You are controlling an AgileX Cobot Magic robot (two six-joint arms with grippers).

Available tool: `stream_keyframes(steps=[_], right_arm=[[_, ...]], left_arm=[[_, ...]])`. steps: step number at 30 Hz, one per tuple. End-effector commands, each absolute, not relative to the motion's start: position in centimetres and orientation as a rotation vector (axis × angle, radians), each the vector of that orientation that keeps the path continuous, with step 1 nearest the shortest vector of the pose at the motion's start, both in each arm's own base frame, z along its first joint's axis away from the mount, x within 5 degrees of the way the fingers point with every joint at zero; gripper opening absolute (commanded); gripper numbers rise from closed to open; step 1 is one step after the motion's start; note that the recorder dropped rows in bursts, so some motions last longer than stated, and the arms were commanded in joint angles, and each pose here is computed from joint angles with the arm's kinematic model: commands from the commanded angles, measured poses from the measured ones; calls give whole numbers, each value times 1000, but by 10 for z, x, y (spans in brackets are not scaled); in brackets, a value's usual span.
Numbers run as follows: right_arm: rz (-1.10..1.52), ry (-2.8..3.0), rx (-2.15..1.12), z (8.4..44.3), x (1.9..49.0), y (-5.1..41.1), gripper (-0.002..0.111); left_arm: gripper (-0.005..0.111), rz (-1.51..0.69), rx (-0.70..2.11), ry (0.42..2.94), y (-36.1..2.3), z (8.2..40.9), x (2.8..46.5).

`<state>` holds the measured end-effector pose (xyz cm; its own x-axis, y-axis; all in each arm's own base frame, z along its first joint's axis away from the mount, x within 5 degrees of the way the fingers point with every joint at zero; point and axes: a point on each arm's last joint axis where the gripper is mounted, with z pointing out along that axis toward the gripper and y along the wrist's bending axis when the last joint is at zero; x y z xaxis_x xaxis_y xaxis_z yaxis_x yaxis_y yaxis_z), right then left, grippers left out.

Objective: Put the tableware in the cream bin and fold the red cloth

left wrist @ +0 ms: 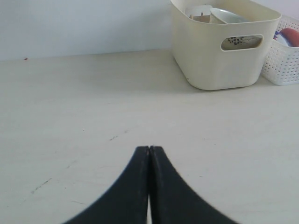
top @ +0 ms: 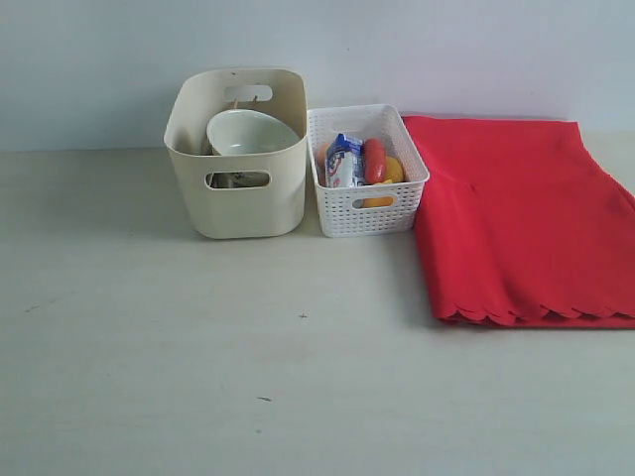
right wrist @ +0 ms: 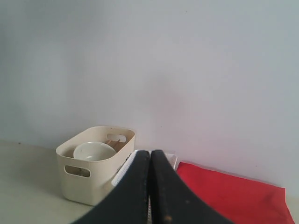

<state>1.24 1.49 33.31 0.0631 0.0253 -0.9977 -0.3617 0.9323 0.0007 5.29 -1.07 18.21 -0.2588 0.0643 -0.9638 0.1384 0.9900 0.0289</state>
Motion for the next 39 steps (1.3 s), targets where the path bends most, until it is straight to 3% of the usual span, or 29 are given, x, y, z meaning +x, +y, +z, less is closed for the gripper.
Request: stream_keyframes(steps=[1,12,24,39], right_arm=[[289,1491,-285,331,13,15,0],[252,1528,-306,323,17,15,0],[125,1705,-277,227,45,12,0],[106,1812,-149,183,53,8,0]], left_arm=[[0,-71,141,1826,-11,182,53],[0,-71,141,1826,-11,182,53],[0,-71,141,1826,-11,182,53],[0,-71,141,1826,-11,182,53]])
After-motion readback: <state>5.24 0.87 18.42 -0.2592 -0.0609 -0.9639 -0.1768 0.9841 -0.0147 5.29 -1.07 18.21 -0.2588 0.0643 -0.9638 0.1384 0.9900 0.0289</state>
